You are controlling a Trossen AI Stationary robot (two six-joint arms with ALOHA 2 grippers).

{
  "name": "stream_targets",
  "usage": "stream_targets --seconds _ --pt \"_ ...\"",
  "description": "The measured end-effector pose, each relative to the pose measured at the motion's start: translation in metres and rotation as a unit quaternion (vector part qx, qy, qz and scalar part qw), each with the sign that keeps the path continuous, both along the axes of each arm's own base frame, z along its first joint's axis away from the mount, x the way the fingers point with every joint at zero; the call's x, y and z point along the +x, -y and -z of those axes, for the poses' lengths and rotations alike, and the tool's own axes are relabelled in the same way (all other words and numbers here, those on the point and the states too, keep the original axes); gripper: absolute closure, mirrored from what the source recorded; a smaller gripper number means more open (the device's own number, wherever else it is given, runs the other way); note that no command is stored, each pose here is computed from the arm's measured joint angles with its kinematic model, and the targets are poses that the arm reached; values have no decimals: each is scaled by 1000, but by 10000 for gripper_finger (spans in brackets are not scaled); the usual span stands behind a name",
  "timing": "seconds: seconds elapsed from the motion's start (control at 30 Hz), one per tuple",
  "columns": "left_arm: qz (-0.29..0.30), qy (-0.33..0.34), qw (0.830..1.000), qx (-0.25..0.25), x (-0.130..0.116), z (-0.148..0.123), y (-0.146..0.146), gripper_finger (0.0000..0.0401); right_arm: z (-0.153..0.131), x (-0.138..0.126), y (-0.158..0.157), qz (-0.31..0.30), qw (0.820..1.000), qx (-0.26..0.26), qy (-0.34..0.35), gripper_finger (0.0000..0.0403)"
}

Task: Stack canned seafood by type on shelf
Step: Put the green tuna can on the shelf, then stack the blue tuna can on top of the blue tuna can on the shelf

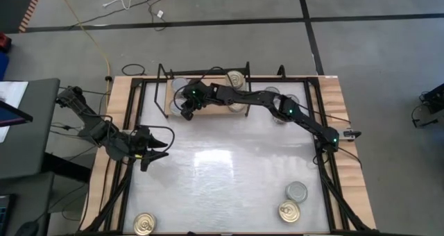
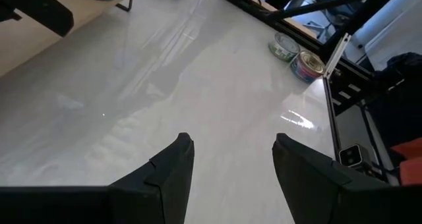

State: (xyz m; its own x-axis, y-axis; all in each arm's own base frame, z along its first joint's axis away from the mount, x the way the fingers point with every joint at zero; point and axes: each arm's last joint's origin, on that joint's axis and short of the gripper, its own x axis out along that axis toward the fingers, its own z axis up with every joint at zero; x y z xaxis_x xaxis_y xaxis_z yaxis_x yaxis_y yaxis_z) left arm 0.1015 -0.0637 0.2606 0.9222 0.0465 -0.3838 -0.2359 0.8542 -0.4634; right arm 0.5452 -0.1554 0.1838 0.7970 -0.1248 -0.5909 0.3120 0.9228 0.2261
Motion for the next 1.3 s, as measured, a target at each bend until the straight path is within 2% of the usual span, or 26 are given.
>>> stream_targets --seconds 0.2,0.77,0.87,1.03,1.23,1.3 --pt "-2 0 1000 -4 0 0 0 204 0 0 2 5 999 -38 -7 382" --pt "-3 0 1000 -7 0 0 0 204 -5 -1 8 20 999 -29 11 381" --pt "0 0 1000 0 0 0 0 204 -21 -3 4 17 999 -33 25 376" --pt "8 -1 1000 21 0 0 0 204 -69 -17 -2 12 998 -37 43 377" --pt "5 -1 1000 14 0 0 0 205 -118 -48 -19 0 1000 -29 0 377" --pt "5 -5 1000 17 1 1 1 205 -128 -59 -28 -11 999 -24 -34 377"
